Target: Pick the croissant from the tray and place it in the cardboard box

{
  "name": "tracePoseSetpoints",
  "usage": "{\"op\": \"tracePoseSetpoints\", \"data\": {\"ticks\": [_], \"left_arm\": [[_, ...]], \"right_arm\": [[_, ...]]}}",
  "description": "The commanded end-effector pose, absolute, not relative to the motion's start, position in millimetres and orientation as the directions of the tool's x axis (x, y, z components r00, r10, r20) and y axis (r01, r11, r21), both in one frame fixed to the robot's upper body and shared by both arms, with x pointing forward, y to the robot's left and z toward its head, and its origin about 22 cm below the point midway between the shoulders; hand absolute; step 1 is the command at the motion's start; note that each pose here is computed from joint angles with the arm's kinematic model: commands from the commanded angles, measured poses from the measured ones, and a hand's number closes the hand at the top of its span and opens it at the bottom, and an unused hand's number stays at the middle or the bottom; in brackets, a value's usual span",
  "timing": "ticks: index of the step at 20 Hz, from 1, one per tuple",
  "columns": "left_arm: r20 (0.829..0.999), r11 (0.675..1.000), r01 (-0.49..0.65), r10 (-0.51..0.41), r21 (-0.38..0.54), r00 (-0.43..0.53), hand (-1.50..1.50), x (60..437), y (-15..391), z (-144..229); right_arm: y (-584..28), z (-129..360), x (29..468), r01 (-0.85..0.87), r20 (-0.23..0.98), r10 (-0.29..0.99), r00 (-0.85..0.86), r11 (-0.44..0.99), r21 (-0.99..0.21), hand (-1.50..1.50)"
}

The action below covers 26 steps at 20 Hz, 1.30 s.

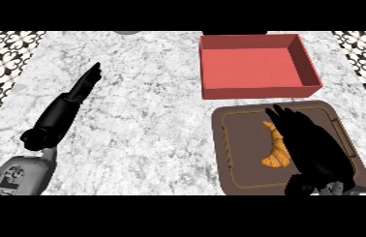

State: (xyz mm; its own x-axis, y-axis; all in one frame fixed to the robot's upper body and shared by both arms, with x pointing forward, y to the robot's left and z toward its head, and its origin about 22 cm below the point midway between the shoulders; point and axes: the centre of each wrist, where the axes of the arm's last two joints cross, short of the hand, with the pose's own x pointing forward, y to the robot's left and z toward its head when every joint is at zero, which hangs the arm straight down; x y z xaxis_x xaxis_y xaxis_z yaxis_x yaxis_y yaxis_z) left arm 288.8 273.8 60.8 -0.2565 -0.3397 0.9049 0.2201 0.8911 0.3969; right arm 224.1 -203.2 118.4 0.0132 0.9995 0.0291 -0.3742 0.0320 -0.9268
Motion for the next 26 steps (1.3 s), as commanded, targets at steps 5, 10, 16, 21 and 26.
{"op": "tracePoseSetpoints", "data": {"ticks": [5, 10, 16, 21, 26], "left_arm": [[0.900, 0.888, 0.213, -0.351, 0.407, -0.259, 0.00, 301, 269, 61], [0.909, 0.895, 0.224, -0.328, 0.386, -0.256, 0.00, 300, 280, 77], [0.906, 0.889, 0.217, -0.354, 0.403, -0.234, 0.00, 284, 260, 54], [0.904, 0.892, 0.209, -0.348, 0.401, -0.249, 0.00, 288, 275, 60], [0.907, 0.891, 0.227, -0.337, 0.394, -0.252, 0.00, 296, 245, 62]], "right_arm": [[-206, 77, 235, -0.388, -0.050, 0.999, 0.014, -0.040, -0.921, -1.50], [-216, 76, 245, -0.405, -0.071, 0.997, 0.042, -0.048, -0.913, -1.50], [-204, 81, 244, -0.406, -0.014, 1.000, 0.017, -0.006, -0.914, -1.50], [-201, 64, 252, -0.440, -0.024, 1.000, 0.018, -0.014, -0.898, -1.50], [-222, 39, 251, -0.419, -0.094, 0.994, 0.063, -0.059, -0.906, -1.50]]}}
